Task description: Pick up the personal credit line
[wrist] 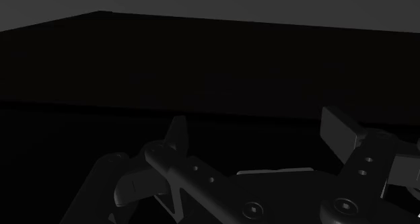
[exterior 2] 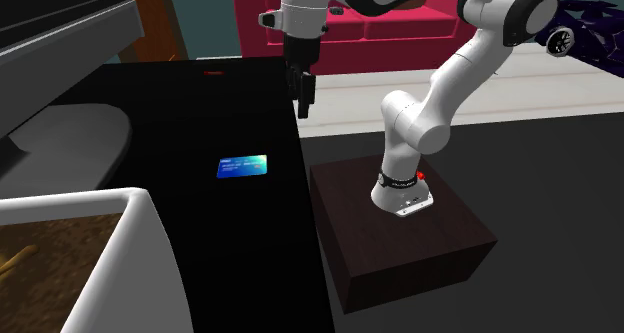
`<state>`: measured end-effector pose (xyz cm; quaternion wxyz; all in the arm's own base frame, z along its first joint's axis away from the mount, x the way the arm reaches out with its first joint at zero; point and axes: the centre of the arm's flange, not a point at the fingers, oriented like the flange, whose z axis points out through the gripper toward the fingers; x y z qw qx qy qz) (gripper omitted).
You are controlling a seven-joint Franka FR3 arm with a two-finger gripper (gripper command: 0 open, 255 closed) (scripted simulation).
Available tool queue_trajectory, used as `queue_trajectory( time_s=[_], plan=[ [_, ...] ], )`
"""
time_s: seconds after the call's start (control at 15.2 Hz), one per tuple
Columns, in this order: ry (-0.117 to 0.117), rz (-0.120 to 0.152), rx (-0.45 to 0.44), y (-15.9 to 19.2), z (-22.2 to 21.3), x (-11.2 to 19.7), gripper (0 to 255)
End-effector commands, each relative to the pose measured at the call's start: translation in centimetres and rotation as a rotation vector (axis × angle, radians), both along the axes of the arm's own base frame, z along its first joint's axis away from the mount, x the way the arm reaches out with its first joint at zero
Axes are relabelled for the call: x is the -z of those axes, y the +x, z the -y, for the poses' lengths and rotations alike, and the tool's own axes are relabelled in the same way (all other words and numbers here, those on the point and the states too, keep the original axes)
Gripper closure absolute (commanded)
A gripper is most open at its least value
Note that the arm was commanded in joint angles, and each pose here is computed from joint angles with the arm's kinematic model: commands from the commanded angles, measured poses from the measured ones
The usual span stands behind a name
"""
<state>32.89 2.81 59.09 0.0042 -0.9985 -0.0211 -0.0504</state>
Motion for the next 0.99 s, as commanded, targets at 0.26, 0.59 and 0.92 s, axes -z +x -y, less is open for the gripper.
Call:
queue_trajectory(
  time_s=[0.26, 0.59, 0.92],
  plan=[
    [0.008, -0.063, 0.039, 3.0, -4.6, -1.3, 0],
    [0.018, -0.143, 0.089, 7.2, -10.2, -2.7, 0],
    [0.028, -0.222, 0.138, 11.7, -15.6, -3.8, 0]
  ],
)
